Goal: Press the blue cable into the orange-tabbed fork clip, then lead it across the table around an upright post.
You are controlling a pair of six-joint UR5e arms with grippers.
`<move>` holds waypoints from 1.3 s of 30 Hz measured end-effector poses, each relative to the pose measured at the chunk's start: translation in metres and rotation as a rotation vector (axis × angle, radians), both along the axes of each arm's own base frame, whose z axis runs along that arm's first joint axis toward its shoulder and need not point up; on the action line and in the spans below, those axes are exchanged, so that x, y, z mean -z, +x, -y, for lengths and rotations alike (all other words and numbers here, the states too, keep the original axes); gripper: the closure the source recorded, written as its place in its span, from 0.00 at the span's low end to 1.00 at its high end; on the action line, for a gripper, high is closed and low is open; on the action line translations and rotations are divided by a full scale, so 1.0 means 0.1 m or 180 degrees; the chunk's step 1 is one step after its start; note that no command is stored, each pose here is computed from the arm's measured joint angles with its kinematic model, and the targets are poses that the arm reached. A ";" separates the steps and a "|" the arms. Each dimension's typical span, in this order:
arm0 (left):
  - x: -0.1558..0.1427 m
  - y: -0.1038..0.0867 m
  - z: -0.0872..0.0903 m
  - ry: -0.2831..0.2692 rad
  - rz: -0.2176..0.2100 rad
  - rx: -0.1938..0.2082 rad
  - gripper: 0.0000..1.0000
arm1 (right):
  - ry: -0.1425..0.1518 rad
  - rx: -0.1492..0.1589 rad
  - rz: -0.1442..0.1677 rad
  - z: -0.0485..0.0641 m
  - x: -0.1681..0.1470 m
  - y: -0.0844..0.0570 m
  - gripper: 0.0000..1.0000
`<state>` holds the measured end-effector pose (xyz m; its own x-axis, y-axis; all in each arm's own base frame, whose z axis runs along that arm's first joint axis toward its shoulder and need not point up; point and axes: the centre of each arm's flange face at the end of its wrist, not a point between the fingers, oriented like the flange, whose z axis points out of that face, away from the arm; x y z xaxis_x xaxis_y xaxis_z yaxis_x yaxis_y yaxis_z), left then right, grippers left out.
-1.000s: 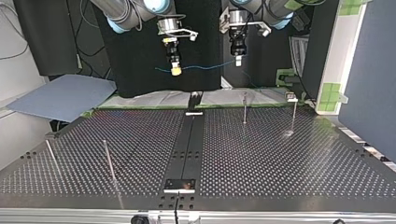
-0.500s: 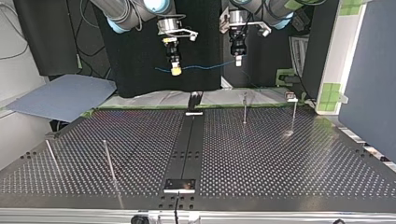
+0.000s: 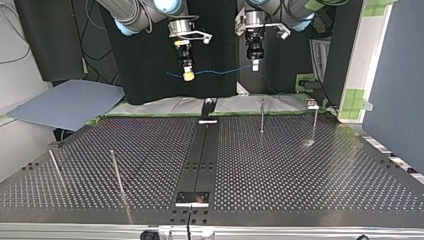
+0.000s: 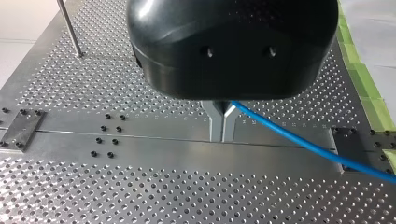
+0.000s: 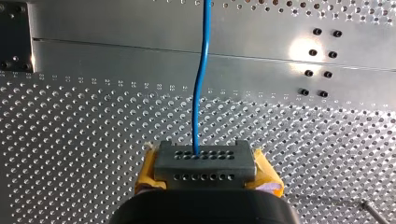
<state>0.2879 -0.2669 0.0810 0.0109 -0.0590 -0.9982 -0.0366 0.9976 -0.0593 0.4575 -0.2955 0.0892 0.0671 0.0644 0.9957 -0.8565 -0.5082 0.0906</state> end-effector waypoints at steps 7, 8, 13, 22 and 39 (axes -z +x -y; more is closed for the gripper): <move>0.02 -0.01 -0.02 0.0022 -0.0019 -0.0003 1.00 | 0.0002 0.0000 -0.0002 0.00 0.00 0.00 1.00; 0.05 -0.02 -0.03 0.0050 -0.0042 -0.0005 1.00 | 0.0008 0.0000 -0.0008 -0.01 0.01 0.01 1.00; 0.18 -0.07 -0.07 0.0164 -0.0153 -0.0008 1.00 | 0.0113 -0.0010 -0.0120 -0.13 0.16 0.04 1.00; 0.45 -0.15 -0.12 0.0291 -0.0351 -0.0006 1.00 | 0.0312 -0.0029 -0.0342 -0.26 0.57 0.00 1.00; 0.33 -0.07 -0.08 0.0165 -0.0296 -0.0006 1.00 | 0.0368 -0.0033 -0.0288 -0.23 0.61 0.07 1.00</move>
